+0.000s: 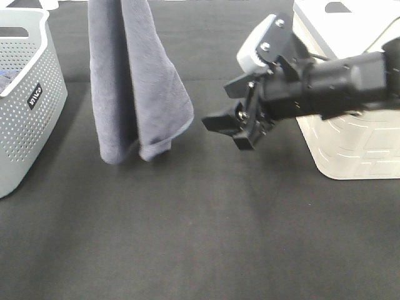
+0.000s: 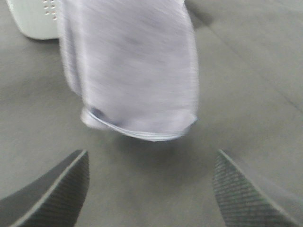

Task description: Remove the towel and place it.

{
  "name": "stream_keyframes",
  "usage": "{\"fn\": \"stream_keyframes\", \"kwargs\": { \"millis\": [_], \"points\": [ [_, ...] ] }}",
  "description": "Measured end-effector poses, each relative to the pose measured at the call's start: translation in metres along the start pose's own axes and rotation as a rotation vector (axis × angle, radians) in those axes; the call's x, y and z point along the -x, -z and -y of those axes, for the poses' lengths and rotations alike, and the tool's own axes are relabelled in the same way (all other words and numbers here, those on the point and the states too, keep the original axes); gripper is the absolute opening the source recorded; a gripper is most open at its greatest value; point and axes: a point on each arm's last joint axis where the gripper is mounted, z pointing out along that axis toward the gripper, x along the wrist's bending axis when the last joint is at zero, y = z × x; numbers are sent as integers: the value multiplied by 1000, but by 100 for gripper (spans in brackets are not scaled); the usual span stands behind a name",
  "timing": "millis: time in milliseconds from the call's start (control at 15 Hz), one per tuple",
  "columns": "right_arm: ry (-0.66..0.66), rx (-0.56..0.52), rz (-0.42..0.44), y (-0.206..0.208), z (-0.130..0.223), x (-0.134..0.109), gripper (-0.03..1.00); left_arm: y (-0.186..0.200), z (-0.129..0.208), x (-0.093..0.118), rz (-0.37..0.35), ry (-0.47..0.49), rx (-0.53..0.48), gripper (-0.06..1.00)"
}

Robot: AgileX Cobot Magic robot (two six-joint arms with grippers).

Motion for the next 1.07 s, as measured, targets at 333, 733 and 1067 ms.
{"fn": "stream_keyframes", "kwargs": {
  "millis": [333,733,1067],
  "points": [
    [-57,30,-64,-38,-1,15,71,6,-5,1,-12,-5,15,0],
    [-114,36,-184,-42,2,5,65,6,-5,1,-12,-5,15,0],
    [-133,5,-209,-52,14,3,43,6,-5,1,-12,-6,15,0]
  ]
}}
